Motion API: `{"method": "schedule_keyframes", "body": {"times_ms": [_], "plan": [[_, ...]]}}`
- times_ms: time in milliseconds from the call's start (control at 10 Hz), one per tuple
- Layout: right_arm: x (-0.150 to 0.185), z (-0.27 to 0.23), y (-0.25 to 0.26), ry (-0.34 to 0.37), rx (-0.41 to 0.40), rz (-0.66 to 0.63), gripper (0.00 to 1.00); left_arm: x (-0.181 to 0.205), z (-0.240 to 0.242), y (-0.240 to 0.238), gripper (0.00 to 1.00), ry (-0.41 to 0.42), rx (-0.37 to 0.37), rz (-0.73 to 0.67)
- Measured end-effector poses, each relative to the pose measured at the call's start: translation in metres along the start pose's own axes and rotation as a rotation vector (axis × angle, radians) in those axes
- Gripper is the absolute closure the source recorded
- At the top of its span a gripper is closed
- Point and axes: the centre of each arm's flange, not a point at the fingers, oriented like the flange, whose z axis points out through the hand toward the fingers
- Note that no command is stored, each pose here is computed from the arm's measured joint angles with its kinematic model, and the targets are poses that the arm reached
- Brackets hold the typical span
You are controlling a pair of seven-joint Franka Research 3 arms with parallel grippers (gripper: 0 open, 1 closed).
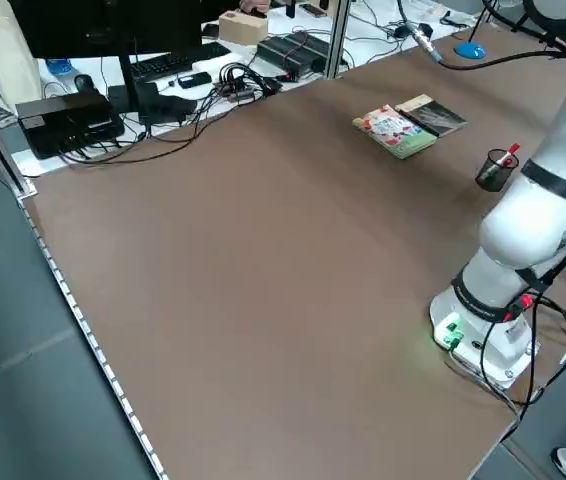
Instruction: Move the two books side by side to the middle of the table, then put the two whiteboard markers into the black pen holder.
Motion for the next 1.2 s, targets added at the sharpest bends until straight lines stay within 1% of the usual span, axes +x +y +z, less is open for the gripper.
{"method": "schedule_keyframes", "body": {"times_ms": [100,200,300,500,600,700,900,1100,1200], "plan": [[0.006,-0.001,-0.001,0.012,-0.031,0.063,0.01,0.000,0.000,-0.002,0.01,0.001,0.000,-0.003],[0.018,0.002,-0.003,0.032,-0.069,0.084,0.01,0.000,-0.001,-0.004,0.00,0.001,0.000,-0.006],[0.032,0.011,-0.003,0.028,-0.091,0.119,0.01,0.000,-0.001,-0.004,0.01,0.002,0.000,-0.007],[0.044,0.029,0.011,-0.008,-0.104,0.220,0.01,0.000,-0.002,-0.004,0.01,0.004,0.000,-0.007],[0.045,0.028,0.015,-0.006,-0.100,0.249,0.01,0.000,-0.002,-0.004,0.01,0.004,-0.001,-0.007],[0.041,0.017,0.014,0.009,-0.084,0.274,0.01,0.000,-0.002,-0.004,0.01,0.004,-0.001,-0.007],[0.016,-0.020,0.008,0.037,-0.053,0.303,0.01,0.000,-0.002,-0.004,0.01,0.004,-0.001,-0.008],[-0.008,-0.048,-0.002,0.065,-0.058,0.311,0.01,0.000,-0.002,-0.005,0.01,0.004,-0.001,-0.009],[-0.012,-0.051,-0.005,0.067,-0.062,0.311,0.01,0.000,-0.002,-0.006,0.01,0.004,-0.001,-0.010]]}}
